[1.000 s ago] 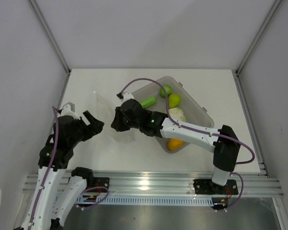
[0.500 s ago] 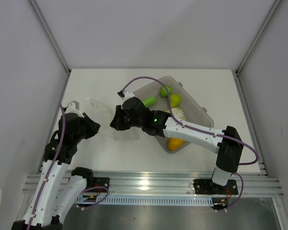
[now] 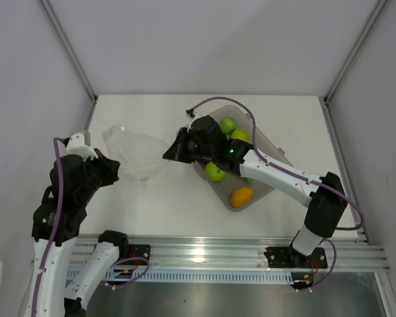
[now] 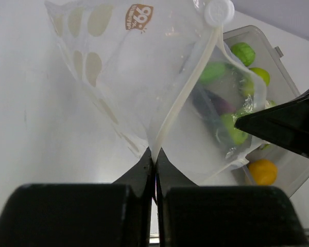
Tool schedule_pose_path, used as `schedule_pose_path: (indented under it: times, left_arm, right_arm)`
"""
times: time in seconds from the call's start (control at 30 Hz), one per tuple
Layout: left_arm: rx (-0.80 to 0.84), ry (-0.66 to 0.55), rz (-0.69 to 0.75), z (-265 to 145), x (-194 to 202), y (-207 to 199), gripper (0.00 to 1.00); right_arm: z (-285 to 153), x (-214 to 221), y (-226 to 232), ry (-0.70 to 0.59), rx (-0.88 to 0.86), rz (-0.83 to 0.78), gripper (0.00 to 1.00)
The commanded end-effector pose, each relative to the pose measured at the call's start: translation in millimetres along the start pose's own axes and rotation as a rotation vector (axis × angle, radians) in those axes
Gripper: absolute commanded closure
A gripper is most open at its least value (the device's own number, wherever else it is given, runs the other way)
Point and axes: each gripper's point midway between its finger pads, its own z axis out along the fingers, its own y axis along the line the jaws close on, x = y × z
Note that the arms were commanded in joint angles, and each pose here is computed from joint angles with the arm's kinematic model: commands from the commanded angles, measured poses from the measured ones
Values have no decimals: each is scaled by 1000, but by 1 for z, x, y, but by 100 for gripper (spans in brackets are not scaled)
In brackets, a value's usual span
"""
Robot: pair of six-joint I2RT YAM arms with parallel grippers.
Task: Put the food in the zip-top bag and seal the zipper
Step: Open the zipper of the food storage bag.
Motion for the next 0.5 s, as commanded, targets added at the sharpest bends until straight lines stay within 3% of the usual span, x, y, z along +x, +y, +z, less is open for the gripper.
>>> schedule_pose_path:
  times: [0.0,0.37,0.47]
  left_arm:
    - [-109,78,124,-5,3,20,99]
    - [-54,310,135,31,58,17,99]
    - [-67,313,131,31,58,19,99]
  right_arm:
    - [1,8,-8,51,28,47,100]
    - [37,75,-51,244,111,48,100]
    - [41,82,-53,268,98,59,100]
